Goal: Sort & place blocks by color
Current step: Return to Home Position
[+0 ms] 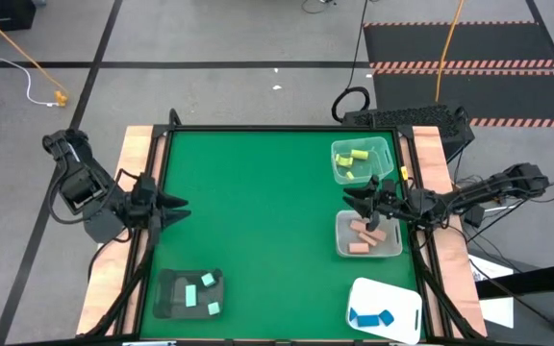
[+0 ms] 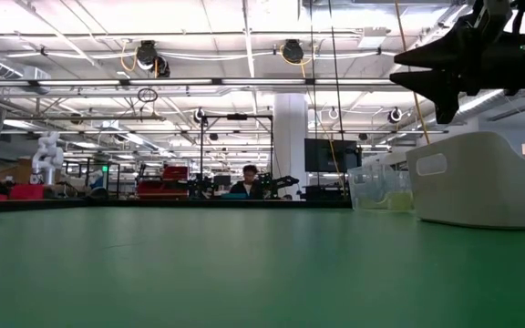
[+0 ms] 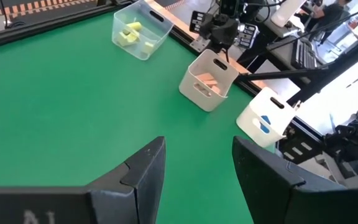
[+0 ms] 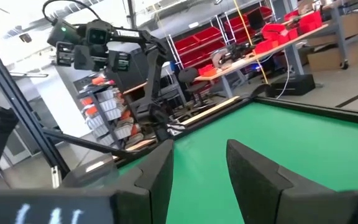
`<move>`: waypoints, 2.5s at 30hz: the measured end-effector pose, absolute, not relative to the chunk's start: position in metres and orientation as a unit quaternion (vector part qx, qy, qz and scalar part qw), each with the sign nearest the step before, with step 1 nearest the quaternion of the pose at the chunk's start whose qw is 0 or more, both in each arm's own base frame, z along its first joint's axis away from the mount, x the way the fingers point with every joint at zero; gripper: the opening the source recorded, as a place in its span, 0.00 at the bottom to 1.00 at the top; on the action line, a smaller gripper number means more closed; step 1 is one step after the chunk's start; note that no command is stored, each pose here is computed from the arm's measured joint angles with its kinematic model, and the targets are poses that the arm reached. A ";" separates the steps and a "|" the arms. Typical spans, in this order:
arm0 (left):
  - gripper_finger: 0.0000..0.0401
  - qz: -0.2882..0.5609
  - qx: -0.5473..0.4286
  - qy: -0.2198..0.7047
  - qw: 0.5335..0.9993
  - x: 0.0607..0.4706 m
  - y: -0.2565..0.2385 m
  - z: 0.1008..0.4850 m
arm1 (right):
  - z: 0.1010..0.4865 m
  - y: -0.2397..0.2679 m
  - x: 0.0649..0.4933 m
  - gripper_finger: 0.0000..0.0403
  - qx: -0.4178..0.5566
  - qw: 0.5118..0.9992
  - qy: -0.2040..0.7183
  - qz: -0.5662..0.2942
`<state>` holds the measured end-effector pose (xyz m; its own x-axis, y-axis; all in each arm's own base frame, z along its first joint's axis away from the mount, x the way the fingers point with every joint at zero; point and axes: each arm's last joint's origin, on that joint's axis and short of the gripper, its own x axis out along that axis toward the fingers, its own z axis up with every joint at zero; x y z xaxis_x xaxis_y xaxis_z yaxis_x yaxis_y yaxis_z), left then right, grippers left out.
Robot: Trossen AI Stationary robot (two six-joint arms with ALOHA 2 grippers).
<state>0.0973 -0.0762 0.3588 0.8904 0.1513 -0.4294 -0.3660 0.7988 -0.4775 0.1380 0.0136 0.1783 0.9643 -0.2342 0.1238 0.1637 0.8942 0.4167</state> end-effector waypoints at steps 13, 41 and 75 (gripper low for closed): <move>0.46 0.172 -0.257 0.148 0.939 0.098 -0.074 0.361 | 0.181 0.015 0.134 0.35 0.210 0.969 -0.091 -0.089; 0.47 0.238 -0.225 0.183 0.927 0.141 -0.112 0.330 | 0.225 -0.022 0.083 0.35 0.213 0.894 -0.349 -0.184; 0.46 0.372 -0.090 0.217 0.898 0.176 -0.056 0.326 | 0.232 -0.057 0.041 0.35 0.077 0.774 -0.452 -0.436</move>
<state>0.1760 -0.0559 0.3264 0.6293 0.6285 -0.4571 -0.7067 0.7076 0.0000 0.0415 -0.0566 0.2320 0.2098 -0.7449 0.6333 0.6062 0.6073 0.5135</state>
